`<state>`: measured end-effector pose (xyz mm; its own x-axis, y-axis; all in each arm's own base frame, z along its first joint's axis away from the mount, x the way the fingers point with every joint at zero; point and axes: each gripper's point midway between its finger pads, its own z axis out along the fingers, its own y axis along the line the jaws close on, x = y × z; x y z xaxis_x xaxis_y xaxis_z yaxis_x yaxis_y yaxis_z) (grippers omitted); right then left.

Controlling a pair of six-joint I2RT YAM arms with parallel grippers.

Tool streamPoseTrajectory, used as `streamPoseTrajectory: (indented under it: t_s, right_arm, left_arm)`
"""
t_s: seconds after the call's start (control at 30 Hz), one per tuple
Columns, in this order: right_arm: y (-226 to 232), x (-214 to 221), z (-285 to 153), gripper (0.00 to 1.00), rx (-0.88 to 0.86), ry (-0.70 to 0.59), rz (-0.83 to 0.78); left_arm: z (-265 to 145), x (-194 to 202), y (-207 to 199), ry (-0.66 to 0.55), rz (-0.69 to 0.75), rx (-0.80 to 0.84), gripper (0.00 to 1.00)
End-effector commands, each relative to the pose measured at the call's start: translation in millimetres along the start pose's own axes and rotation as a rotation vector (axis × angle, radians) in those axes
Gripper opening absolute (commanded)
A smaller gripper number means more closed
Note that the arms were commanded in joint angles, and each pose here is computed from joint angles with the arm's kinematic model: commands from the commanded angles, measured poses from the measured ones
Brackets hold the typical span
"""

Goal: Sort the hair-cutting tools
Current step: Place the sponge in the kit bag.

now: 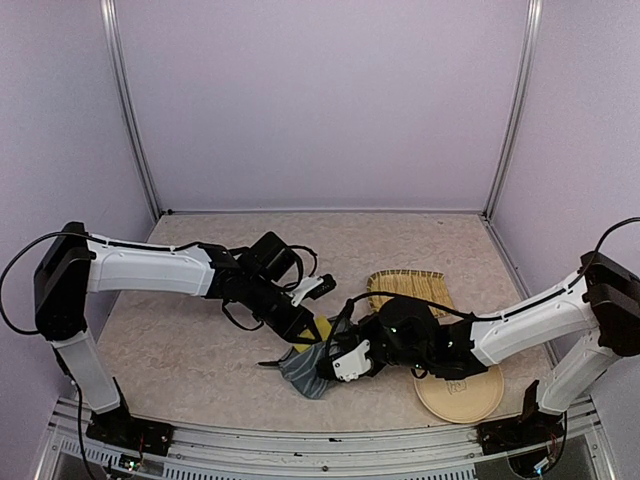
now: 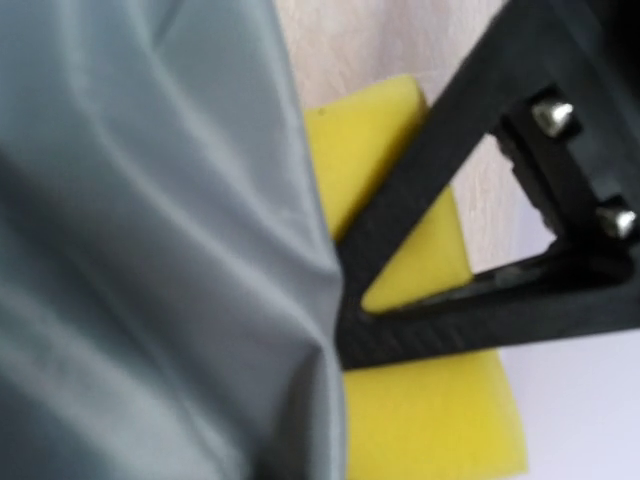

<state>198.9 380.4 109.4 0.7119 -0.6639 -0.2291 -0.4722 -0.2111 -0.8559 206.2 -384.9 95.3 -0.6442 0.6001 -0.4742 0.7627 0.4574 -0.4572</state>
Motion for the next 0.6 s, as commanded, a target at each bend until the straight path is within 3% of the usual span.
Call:
streamPoseTrajectory:
  t_s: [0.0, 0.1, 0.17, 0.37, 0.57]
  right_arm:
    - [-13.3, -4.9, -6.5, 0.22, 0.022, -0.004, 0.028]
    - [-13.4, -4.6, -19.4, 0.50, -0.028, -0.030, 0.059]
    - [-14.2, -5.6, -29.0, 0.58, -0.078, -0.055, 0.091]
    - [-14.4, -4.1, -52.2, 0.62, -0.278, -0.120, 0.244]
    - [-47.0, 7.6, -66.7, 0.62, -0.381, -0.243, 0.555]
  left_arm:
    - [0.5, -0.3, -17.4, -0.001, -0.035, 0.101, 0.00]
    - [5.6, 2.3, -12.2, 0.003, -0.062, 0.077, 0.00]
    - [5.0, 1.2, -11.7, -0.006, -0.072, 0.065, 0.00]
    - [5.3, -1.2, -8.0, -0.037, -0.141, 0.026, 0.04]
    - [12.1, -8.8, -27.7, -0.047, -0.105, -0.004, 0.06]
